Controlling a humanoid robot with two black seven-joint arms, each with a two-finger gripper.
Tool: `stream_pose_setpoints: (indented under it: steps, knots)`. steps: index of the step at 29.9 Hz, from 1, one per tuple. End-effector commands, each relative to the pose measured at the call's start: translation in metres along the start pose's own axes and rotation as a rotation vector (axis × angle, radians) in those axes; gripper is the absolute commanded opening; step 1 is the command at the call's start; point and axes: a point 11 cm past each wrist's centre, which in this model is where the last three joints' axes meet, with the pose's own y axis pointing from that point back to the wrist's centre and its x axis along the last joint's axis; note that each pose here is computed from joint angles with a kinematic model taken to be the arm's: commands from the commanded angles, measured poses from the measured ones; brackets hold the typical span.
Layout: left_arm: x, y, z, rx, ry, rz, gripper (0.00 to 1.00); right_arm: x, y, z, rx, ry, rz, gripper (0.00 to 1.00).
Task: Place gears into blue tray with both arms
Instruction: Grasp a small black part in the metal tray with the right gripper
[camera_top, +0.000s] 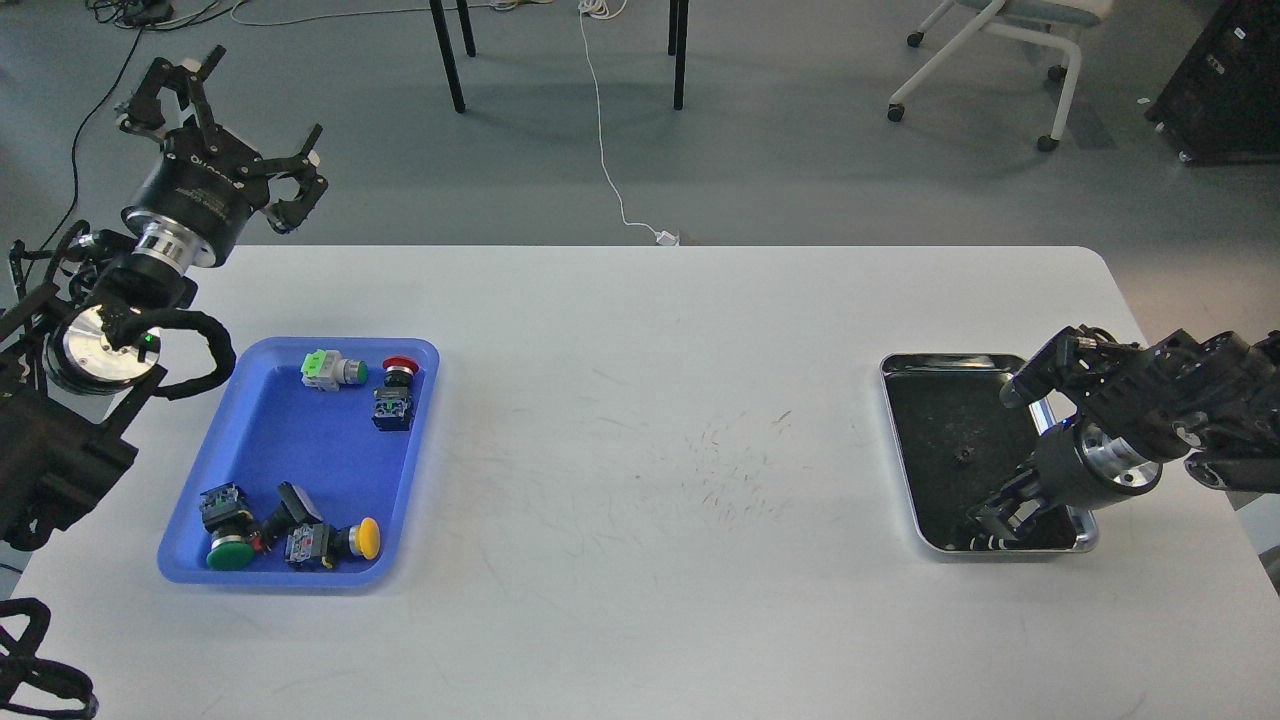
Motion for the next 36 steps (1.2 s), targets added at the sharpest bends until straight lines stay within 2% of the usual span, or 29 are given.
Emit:
stream_pose_setpoints:
  steps: [1, 19, 27, 31, 36]
  knots:
    - [0.000, 0.000, 0.002, -0.002, -0.002, -0.007, 0.98, 0.001, -0.002, -0.002, 0.008, 0.003, 0.014, 0.43]
    - [0.011, 0.005, 0.012, -0.013, -0.023, 0.020, 0.98, -0.001, -0.013, -0.004, 0.014, -0.001, 0.018, 0.41]
    - [0.012, 0.006, 0.013, -0.016, -0.025, 0.023, 0.98, 0.000, -0.018, -0.007, 0.021, 0.015, 0.037, 0.21]
    - [0.011, 0.005, 0.015, -0.020, -0.025, 0.024, 0.98, -0.001, -0.015, -0.004, 0.018, 0.007, 0.043, 0.16]
    - [0.014, 0.006, 0.019, -0.024, -0.032, 0.029, 0.98, 0.016, 0.004, 0.000, 0.004, 0.010, 0.091, 0.15]
